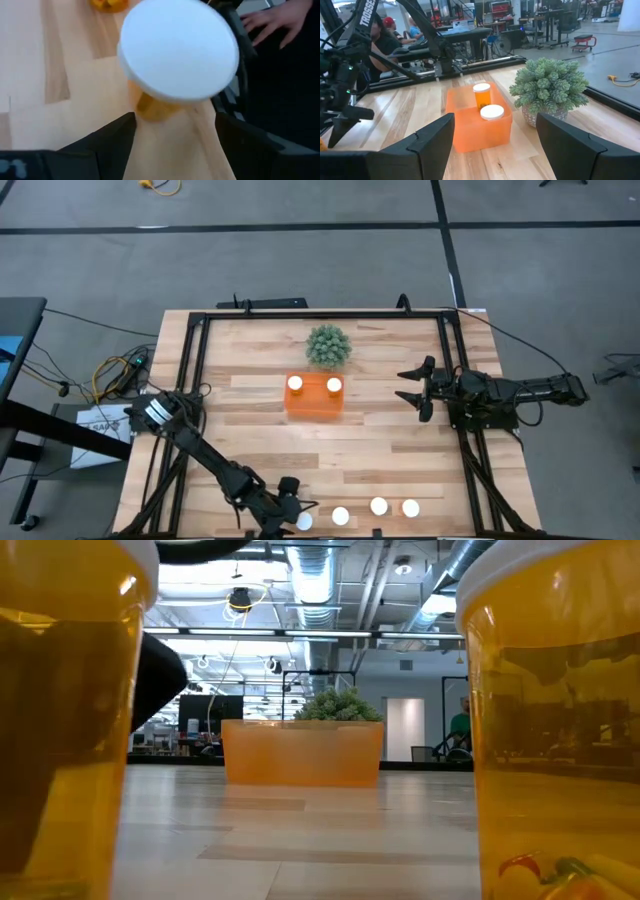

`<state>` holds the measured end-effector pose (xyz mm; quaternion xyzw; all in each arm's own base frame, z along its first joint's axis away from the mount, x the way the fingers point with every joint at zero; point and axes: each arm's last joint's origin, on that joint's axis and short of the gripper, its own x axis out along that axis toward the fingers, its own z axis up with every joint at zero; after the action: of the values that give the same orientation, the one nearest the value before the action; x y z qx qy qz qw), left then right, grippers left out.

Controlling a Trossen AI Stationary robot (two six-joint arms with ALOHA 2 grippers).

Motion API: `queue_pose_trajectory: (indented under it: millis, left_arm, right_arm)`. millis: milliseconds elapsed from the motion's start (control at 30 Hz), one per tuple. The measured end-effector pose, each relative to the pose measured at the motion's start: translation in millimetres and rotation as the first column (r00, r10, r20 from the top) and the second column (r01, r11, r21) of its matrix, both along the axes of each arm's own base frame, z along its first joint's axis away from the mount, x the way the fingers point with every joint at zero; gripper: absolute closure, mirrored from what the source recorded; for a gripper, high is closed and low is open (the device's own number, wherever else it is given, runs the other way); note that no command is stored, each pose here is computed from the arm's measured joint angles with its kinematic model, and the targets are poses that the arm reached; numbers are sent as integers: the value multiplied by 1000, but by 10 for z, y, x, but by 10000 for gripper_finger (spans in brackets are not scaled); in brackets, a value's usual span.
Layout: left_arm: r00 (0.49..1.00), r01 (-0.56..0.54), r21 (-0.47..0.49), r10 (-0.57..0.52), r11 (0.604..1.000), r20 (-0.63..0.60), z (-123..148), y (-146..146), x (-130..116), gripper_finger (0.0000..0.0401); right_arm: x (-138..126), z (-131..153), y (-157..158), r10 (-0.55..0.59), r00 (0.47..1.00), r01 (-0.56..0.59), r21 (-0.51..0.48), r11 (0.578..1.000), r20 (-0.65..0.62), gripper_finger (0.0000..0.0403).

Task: Pick and place pill bottles into a basket
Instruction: Put the orange pill bottle into the orange bin

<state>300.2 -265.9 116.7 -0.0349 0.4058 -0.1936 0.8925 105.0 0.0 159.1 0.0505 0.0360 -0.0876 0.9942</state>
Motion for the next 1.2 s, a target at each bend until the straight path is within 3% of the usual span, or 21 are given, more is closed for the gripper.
queue_pose_trajectory:
  millis: [333,700,933,1100,1200]
  left_arm:
    - [991,14,35,-19,999,134,59,-7,72,128]
    - [984,-12,62,1,998,178,52,-6,95,133]
    - [979,-37,83,19,996,204,61,18,121,191]
    - [967,-105,142,67,984,247,65,107,188,243]
    - [952,-164,177,109,970,285,77,196,259,250]
  right_arm:
    - [0,-1,0,-1,1000,1,0,1000,0,127]
    - [0,1,0,-1,1000,1,0,1000,0,127]
    - [0,0,0,0,1000,0,0,1000,0,127]
    - [0,-1,0,0,1000,0,0,1000,0,127]
    - [0,0,0,0,1000,0,0,1000,0,127]
